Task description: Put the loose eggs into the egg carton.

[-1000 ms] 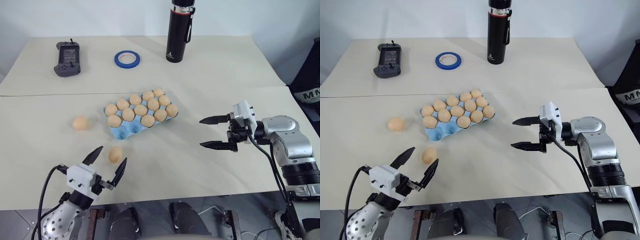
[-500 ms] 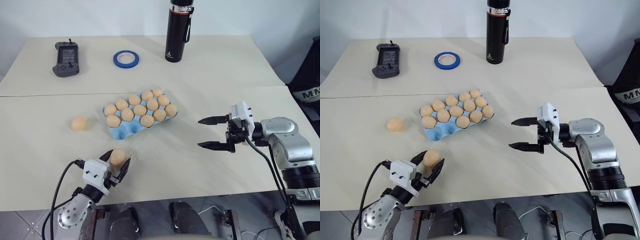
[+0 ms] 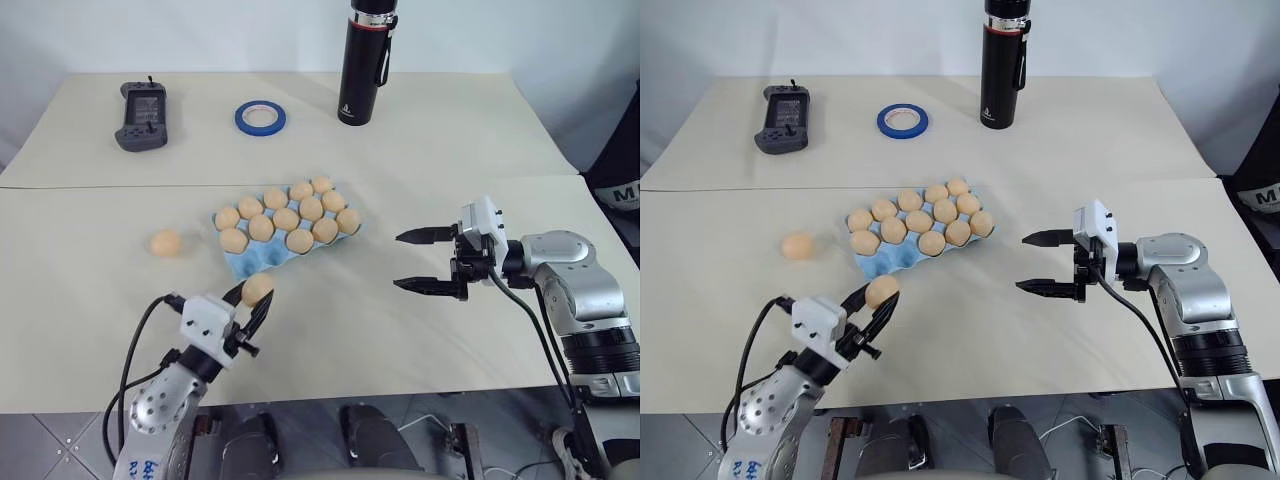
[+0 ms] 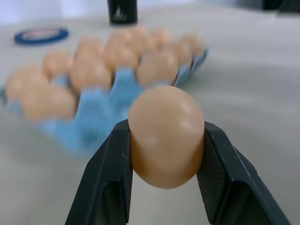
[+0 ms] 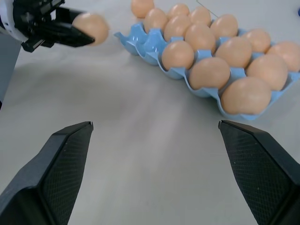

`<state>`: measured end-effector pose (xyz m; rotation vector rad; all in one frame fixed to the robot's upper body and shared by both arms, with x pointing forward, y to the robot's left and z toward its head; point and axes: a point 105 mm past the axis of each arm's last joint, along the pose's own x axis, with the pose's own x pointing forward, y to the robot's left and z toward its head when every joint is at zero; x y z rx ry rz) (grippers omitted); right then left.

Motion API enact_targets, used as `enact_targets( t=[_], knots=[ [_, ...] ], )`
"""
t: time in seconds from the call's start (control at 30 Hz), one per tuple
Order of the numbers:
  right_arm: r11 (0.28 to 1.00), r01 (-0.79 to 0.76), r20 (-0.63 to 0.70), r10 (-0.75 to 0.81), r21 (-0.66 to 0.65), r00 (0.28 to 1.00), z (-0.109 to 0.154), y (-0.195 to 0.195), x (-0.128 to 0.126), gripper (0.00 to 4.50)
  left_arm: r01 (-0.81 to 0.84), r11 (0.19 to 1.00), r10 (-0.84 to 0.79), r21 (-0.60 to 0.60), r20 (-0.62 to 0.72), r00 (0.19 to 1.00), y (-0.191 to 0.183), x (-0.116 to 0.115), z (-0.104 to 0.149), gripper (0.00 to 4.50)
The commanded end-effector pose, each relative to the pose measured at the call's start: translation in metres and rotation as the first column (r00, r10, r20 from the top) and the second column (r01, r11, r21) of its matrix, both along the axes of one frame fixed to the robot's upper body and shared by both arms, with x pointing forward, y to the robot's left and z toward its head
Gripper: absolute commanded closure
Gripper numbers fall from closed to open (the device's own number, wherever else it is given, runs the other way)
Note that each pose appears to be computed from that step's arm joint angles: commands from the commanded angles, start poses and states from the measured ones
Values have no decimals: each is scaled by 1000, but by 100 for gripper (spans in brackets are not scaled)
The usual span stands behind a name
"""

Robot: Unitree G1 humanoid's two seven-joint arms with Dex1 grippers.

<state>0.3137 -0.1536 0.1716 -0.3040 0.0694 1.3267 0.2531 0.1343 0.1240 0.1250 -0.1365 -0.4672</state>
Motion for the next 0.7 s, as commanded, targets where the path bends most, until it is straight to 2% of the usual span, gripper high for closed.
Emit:
enact_targets(
  t=[0.03, 0.27, 0.47, 0.7],
  knots=[
    [1000, 15, 49, -16, 18, 999, 12, -5, -3, 0, -55, 997, 57, -46, 48, 997, -4, 14, 23, 298],
    [998, 43, 46, -45, 37, 998, 11, -16, -12, 0, -63, 998, 62, 6, 92, 994, -10, 52, 39, 298],
    [997, 66, 49, -68, 44, 997, 9, -16, -15, 0, -47, 998, 44, 43, 77, 996, -9, 64, 34, 298],
    [995, 81, 43, -84, 55, 996, 6, -14, -15, 0, 10, 997, -16, 73, 80, 997, -14, 62, 35, 73]
  ],
)
